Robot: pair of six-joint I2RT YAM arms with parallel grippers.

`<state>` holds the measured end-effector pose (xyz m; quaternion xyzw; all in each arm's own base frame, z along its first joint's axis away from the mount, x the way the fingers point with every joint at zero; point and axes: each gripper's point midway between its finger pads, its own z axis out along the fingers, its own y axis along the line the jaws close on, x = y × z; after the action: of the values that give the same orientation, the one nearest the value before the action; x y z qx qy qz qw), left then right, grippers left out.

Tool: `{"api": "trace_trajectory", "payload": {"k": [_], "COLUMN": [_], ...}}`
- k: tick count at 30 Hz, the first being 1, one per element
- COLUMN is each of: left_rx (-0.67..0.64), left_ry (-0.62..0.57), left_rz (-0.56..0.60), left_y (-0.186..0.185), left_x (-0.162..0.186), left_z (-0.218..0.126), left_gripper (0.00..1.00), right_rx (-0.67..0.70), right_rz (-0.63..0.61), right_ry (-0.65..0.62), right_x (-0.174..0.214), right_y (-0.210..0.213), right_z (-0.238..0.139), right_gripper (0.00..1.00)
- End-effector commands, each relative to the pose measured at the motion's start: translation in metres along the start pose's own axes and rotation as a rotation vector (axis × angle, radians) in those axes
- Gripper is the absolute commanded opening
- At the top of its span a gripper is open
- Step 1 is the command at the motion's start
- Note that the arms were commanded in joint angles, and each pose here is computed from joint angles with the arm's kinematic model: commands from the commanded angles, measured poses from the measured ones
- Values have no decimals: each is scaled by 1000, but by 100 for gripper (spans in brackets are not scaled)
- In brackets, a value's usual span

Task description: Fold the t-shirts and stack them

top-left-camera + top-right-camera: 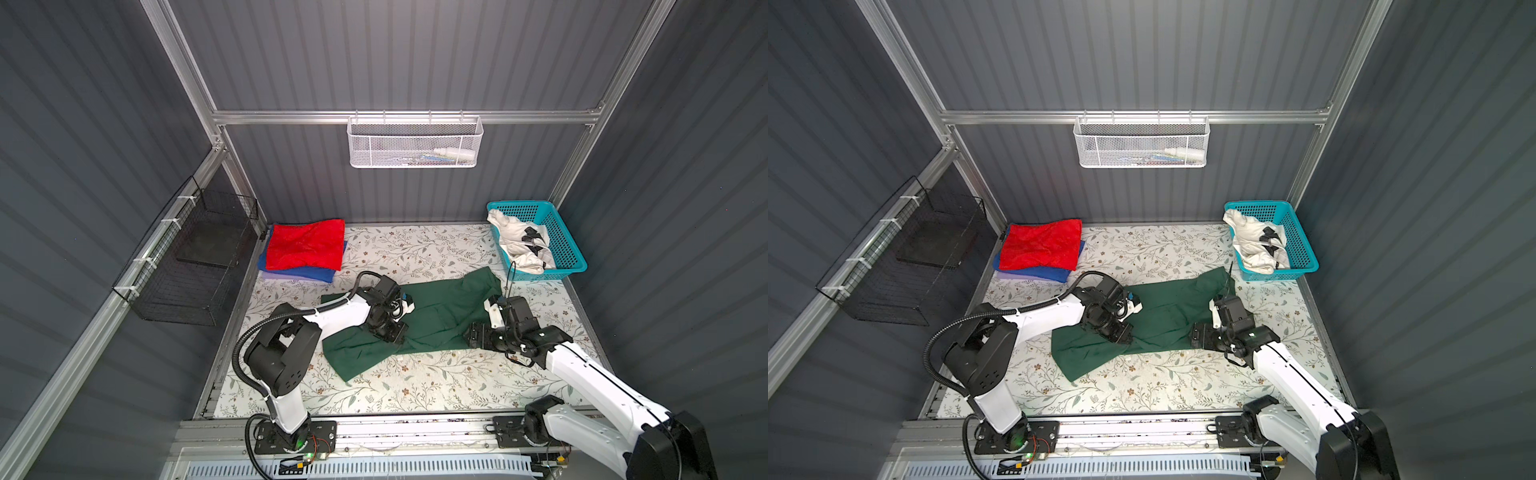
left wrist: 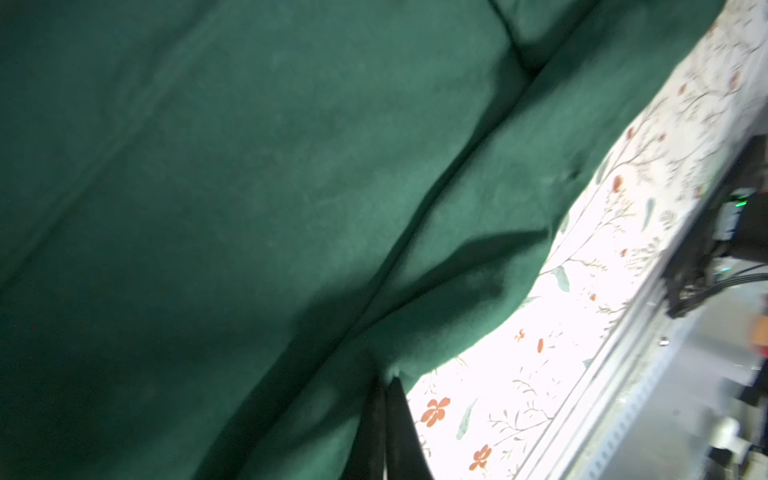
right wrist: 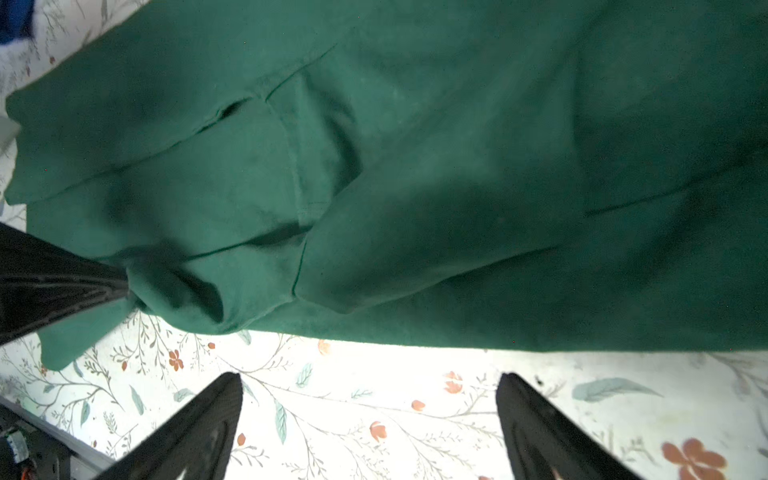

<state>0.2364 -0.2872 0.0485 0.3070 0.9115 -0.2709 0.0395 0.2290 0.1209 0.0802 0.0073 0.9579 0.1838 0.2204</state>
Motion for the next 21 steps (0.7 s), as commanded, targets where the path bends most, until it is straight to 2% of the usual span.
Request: {"api": "trace_trajectory", "payload": {"k": [1, 7, 11, 12, 13, 14, 16, 18, 21], "left_rx": [122, 191, 278, 284, 275, 246, 161, 93, -64], "left_ry": [-48, -110, -100, -96, -94, -94, -120, -167, -247], "left_rz": [-49, -134, -230, -243, -250, -261, -286, -280, -279], "left_y": [1, 20, 34, 37, 42, 48, 63, 72, 89], "left_x": [-16, -28, -33, -33, -35, -36, -41, -50, -65], "left_z": [-11, -27, -27, -26, -25, -25, -32, -45, -69], "left_gripper": [0, 0, 0, 5, 15, 24, 34, 48, 54], "right_rx": [11, 1, 16, 18, 13, 6, 1, -18, -32], "right_rz": [-58, -118, -171, -177, -182, -187, -186, -189, -204], "right_ry": [-30, -31, 13, 19, 24, 29, 39, 46, 56], "right_x": [-12, -23, -24, -24, -24, -24, -25, -27, -29], "right_y": [11, 31, 41, 43, 46, 50, 54, 60, 69], "right_z": [-2, 2, 13, 16, 18, 19, 23, 26, 32], "right_gripper": [96, 96, 95, 94, 94, 94, 94, 94, 94]}}
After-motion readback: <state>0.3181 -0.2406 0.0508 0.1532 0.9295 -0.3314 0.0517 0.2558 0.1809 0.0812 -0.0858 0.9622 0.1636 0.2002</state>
